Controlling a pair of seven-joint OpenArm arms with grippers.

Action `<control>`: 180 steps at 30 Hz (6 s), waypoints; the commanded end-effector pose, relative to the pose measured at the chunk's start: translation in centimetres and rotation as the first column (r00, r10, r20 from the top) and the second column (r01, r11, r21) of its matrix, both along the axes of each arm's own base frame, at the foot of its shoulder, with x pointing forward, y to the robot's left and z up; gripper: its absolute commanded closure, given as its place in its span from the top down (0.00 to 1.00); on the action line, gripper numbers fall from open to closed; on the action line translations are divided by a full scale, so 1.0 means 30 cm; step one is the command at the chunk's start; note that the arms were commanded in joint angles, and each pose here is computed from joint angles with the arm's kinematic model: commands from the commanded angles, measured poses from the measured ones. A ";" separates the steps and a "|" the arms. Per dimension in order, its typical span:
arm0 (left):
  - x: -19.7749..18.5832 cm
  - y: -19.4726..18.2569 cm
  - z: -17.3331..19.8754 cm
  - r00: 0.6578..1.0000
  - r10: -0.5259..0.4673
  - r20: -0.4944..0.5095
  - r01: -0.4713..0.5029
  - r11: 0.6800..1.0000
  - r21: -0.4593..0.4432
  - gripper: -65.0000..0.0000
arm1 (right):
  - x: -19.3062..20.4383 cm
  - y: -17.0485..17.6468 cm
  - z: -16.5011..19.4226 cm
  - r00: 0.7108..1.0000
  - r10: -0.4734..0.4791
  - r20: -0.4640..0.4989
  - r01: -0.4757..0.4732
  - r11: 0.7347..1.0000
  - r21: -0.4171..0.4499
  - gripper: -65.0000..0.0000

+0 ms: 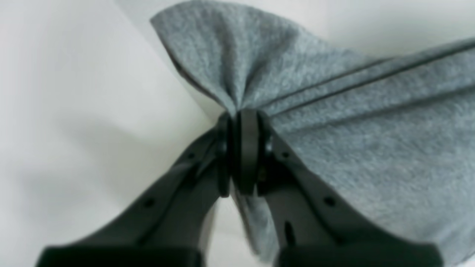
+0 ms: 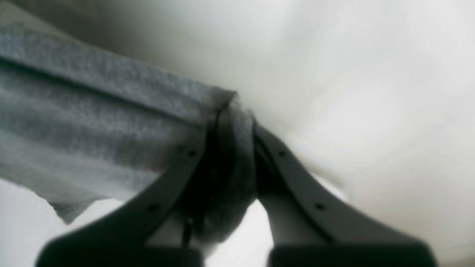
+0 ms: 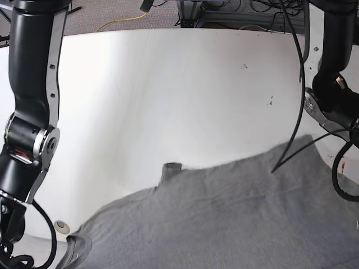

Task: Fold the T-shirt properly
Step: 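Swing the lifted shirt and lay it flat, pulling back, then release the shirt edge with both grippers, then move the right gripper to the sleeve and pinch it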

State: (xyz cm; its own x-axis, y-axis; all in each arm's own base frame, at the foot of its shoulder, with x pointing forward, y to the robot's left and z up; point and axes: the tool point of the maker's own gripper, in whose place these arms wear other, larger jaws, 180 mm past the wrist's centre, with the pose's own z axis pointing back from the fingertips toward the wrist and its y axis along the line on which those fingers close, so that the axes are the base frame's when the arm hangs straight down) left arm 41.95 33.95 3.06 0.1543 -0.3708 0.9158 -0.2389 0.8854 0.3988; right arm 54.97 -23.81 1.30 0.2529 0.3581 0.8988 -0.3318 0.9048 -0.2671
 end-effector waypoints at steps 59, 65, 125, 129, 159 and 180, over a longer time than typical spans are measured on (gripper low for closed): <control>-0.649 -0.062 -1.217 0.585 0.002 -0.811 -0.006 1.000 -0.001 0.00 | -0.998 -0.079 -1.199 0.757 -0.246 -0.605 0.101 0.959 -0.264 0.00; -0.745 -0.060 -1.277 0.511 0.006 -0.860 -0.004 1.000 0.005 0.00 | -1.092 -0.068 -1.265 0.709 -0.239 -0.663 0.081 0.962 -0.260 0.00; -0.708 -0.022 -1.207 0.547 0.046 -0.836 -0.005 0.999 0.051 0.57 | -1.330 -0.102 -1.294 0.624 -0.262 -0.736 0.255 0.959 -0.125 0.47; -0.683 -0.005 -1.170 0.594 0.044 -0.804 -0.033 0.999 0.030 0.57 | -1.337 -0.080 -1.272 0.655 -0.188 -0.732 0.248 0.968 -0.026 0.47; -0.714 -0.192 -1.190 0.625 -0.379 -0.682 0.106 0.907 -0.408 0.57 | -1.134 0.048 -1.213 0.760 -0.063 -0.647 0.122 0.991 0.048 0.47; -0.792 -0.218 -1.374 0.522 -0.321 -0.790 0.039 0.935 -0.354 0.56 | -1.000 0.178 -1.279 0.743 0.065 -0.666 0.045 0.988 0.147 0.47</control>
State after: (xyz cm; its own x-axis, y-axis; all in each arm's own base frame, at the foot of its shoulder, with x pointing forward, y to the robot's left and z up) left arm 17.99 27.00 -38.28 0.8501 -0.2544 0.4611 0.2510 0.9655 0.0700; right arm 24.32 -17.60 -37.50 0.8103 0.2382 0.5354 -0.3866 0.9039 0.1830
